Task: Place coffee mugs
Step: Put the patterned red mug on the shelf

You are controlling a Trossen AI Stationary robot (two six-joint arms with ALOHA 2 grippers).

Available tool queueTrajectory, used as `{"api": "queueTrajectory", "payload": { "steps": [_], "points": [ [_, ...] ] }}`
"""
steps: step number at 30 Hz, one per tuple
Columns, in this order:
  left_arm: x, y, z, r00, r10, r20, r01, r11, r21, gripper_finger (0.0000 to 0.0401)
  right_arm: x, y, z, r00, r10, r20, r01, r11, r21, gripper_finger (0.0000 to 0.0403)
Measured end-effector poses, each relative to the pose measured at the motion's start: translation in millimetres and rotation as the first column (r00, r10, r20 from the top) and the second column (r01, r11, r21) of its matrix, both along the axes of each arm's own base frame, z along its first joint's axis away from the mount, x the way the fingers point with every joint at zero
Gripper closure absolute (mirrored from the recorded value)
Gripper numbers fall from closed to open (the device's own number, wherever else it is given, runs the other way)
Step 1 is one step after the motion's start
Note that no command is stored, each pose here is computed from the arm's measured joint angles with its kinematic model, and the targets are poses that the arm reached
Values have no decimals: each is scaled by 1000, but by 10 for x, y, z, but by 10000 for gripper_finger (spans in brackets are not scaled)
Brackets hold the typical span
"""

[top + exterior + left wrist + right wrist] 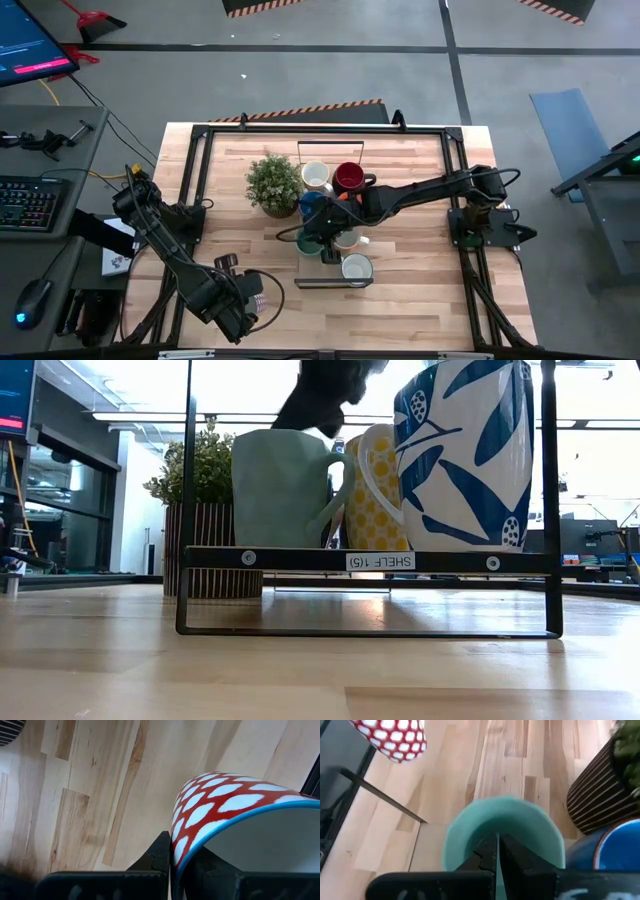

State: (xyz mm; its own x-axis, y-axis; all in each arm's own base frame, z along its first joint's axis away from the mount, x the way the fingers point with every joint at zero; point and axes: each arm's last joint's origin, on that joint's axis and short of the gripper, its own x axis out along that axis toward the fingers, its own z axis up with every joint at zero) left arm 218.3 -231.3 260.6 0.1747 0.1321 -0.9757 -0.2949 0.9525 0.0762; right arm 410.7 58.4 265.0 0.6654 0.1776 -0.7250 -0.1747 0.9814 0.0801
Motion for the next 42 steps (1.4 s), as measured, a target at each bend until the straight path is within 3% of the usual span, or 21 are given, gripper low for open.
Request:
{"api": "queueTrajectory", "payload": {
  "steps": [3,8,20,42],
  "points": [
    [6,6,1,1000,2,0,-2,1000,0,390,31,3,155,999,18,41,-17,1000,-16,403],
    [6,6,0,1000,3,0,-3,1000,0,390,8,-94,274,1000,2,-17,-3,999,-42,403],
    [6,4,-1,1000,11,1,-11,1000,-2,390,259,102,168,983,78,-163,-88,995,-51,403],
    [7,7,-1,1000,11,1,-11,1000,-1,390,274,-83,-72,977,1,-215,-22,995,-95,403]
  ]
}}
